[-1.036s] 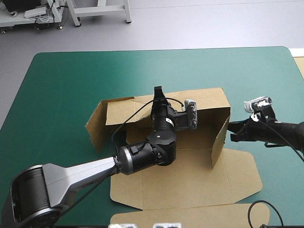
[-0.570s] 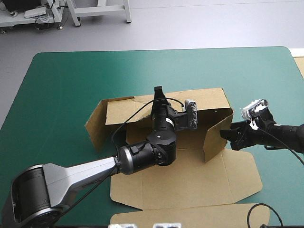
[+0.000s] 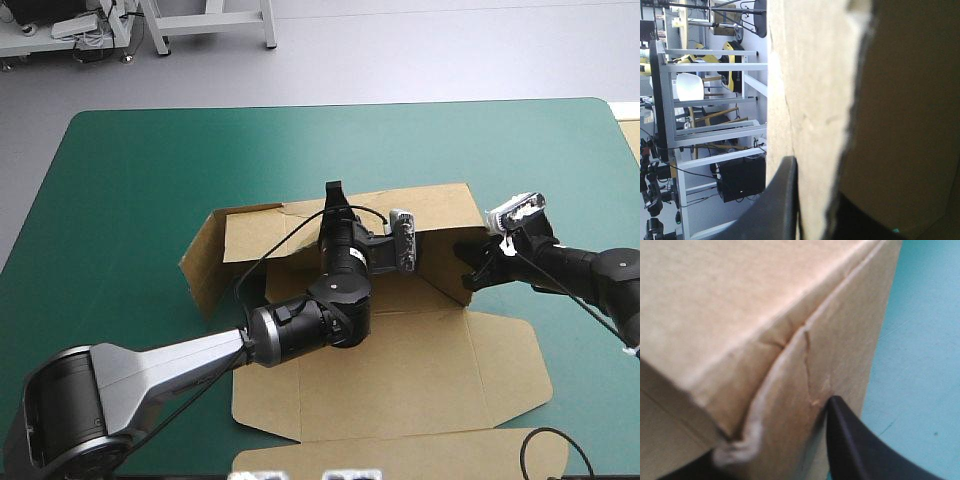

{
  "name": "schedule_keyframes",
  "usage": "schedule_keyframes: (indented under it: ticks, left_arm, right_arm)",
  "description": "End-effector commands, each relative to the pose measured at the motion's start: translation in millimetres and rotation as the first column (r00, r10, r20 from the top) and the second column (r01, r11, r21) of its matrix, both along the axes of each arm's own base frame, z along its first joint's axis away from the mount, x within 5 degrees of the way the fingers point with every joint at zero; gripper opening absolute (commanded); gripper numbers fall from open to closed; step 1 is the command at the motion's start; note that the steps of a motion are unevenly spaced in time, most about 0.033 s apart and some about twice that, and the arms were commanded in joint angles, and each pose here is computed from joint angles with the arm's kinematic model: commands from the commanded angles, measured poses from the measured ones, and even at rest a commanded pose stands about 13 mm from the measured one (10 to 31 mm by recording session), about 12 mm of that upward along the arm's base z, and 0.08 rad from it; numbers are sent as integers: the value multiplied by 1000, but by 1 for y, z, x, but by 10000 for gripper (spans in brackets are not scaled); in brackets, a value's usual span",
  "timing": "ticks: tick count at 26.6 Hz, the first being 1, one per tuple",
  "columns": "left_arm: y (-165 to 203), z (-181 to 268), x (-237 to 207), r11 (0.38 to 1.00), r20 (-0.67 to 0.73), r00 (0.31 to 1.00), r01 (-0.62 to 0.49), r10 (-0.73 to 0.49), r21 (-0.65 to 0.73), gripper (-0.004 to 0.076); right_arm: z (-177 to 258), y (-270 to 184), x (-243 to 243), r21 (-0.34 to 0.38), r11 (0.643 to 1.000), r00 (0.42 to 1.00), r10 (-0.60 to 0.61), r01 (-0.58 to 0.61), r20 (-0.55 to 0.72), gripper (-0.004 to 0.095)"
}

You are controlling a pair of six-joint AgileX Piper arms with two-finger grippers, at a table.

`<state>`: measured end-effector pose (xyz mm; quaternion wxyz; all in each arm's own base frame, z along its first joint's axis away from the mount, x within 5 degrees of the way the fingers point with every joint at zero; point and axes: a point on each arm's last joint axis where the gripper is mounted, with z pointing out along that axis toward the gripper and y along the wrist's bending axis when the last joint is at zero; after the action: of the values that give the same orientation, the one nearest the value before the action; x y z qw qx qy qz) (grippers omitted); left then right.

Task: Fold the box

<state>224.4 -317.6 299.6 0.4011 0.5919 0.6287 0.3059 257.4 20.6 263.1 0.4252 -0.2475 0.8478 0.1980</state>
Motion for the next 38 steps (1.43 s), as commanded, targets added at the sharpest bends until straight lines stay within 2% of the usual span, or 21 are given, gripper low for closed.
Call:
schedule_keyframes:
  ticks: [1,2,4,6,7,8,10,12,18,27,30,33,35,36,38]
  left_arm:
    - [-9,-1,-11,992,-100,993,51,-63,-119,-9]
    - [-9,-1,-10,992,-101,993,48,-59,-116,-8]
    - [-9,-1,-10,992,-100,993,47,-59,-114,18]
    - [-8,-1,-10,994,-99,993,48,-57,-97,118]
    - [-6,-2,-10,996,-98,994,39,-47,-77,214]
    - [-5,-2,-10,997,-99,994,30,-37,-70,267]
    - [-3,-2,-10,998,-100,995,9,-14,-55,347]
    - [-1,-1,-15,999,-100,995,-16,12,-32,383]
    - [-15,9,-48,997,-75,994,71,-74,-36,383]
    - [-22,55,-117,966,130,961,254,-246,-52,382]
    - [-16,74,-129,958,211,946,269,-244,-97,382]
    - [-4,95,-129,953,317,936,224,-152,-203,376]
    - [9,112,-119,949,396,916,182,-67,-259,302]
    - [15,117,-114,948,408,912,169,-46,-270,230]
    - [31,130,-99,935,407,913,143,2,-323,30]
  right_arm:
    - [11,2,5,25,999,998,-29,28,51,-25]
    - [11,2,5,25,999,998,-32,31,49,7]
    - [11,3,4,25,999,999,-21,20,45,4]
    - [11,5,3,36,999,999,1,-2,36,3]
    - [11,6,2,42,999,1000,11,-13,28,4]
    - [10,6,1,38,999,1000,15,-15,21,4]
    - [9,5,0,23,1000,1000,19,-19,6,4]
    - [6,4,-1,-4,1000,1000,21,-21,-24,2]
    - [4,3,-2,-19,1000,999,16,-17,-44,2]
    - [4,3,-2,-13,1000,999,8,-8,-49,1]
    - [4,3,-2,-7,1000,998,-1,1,-55,1]
    - [3,2,-2,-13,1000,998,-2,1,-57,2]
    - [3,2,-2,-3,1000,998,-9,8,-67,2]
    - [3,2,-2,0,1000,998,-12,12,-70,1]
    - [3,2,-2,4,1000,997,-13,13,-73,2]
